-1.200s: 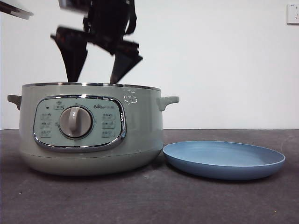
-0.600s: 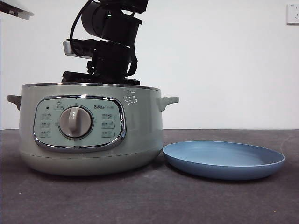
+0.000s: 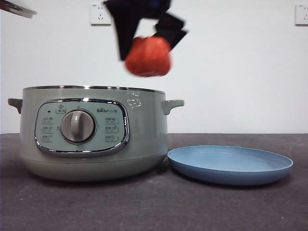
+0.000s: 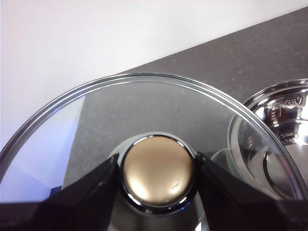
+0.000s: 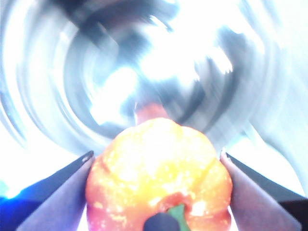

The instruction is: Take the pumpkin out from the steamer,put the pumpkin in the blue plate,close the lid

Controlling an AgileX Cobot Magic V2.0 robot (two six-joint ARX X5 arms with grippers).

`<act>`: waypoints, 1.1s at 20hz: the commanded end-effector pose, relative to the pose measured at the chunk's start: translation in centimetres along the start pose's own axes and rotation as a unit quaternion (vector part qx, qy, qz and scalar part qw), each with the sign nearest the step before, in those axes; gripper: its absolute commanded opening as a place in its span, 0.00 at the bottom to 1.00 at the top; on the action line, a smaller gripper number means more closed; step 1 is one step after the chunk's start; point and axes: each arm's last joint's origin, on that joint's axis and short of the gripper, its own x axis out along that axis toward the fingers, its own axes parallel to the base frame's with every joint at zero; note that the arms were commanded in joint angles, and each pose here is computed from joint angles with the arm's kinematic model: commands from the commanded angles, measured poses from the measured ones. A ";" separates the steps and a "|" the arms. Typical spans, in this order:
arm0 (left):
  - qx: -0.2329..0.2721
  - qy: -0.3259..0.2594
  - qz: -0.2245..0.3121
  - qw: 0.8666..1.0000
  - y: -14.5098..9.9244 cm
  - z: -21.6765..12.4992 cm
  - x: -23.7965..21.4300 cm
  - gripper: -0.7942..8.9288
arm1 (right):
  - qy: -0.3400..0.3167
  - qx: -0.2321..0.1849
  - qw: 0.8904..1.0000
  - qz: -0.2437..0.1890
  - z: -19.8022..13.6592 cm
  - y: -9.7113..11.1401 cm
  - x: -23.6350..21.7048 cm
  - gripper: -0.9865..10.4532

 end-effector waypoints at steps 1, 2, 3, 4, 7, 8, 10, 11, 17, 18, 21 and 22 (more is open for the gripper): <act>-0.012 -0.035 -0.003 0.999 0.5 0.8 -0.7 0.07 | 0.015 0.063 0.998 -0.010 -1.3 -1.6 -1.5 0.08; -0.012 -0.036 -0.013 0.999 0.4 0.8 -0.7 0.07 | 0.017 0.083 0.996 -0.014 -2.0 -2.3 -1.9 0.08; -0.012 -0.037 -0.018 0.999 0.4 0.8 -0.7 0.07 | 0.026 0.102 0.994 -0.025 -2.7 -2.8 -1.9 0.08; -0.012 -0.037 -0.017 0.999 0.4 0.8 -0.7 0.07 | 0.039 0.112 0.992 -0.046 -3.5 -2.9 -1.8 0.08; -0.012 -0.037 -0.018 0.999 0.4 0.8 -0.7 0.07 | 0.060 0.118 0.987 -0.093 -6.0 -2.7 0.0 0.08; -0.012 -0.037 -0.018 0.999 0.4 0.8 -0.7 0.07 | 0.055 0.120 0.987 -0.094 -6.8 -2.6 0.6 0.08; -0.012 -0.037 -0.018 0.999 0.4 0.8 -0.7 0.07 | 0.026 0.125 0.987 -0.097 -9.0 -2.4 1.7 0.08; -0.012 -0.037 -0.018 0.999 0.4 0.8 -0.7 0.07 | 0.014 0.129 0.987 -0.099 -10.1 -2.4 2.3 0.08; -0.010 -0.038 -0.044 0.998 -0.1 1.1 -0.2 0.07 | -0.017 0.165 0.980 -0.113 -14.1 -4.1 7.0 0.08; -0.009 -0.036 -0.044 0.998 -0.1 1.1 0.0 0.07 | -0.026 0.170 0.978 -0.117 -14.4 -4.4 7.7 0.08; -0.008 -0.032 -0.059 0.998 -0.5 1.2 0.4 0.07 | -0.048 0.191 0.974 -0.114 -14.6 -5.9 8.8 0.09; -0.009 -0.031 -0.067 0.997 -0.6 1.2 0.6 0.07 | -0.059 0.195 0.975 -0.093 -14.5 -6.2 9.0 0.09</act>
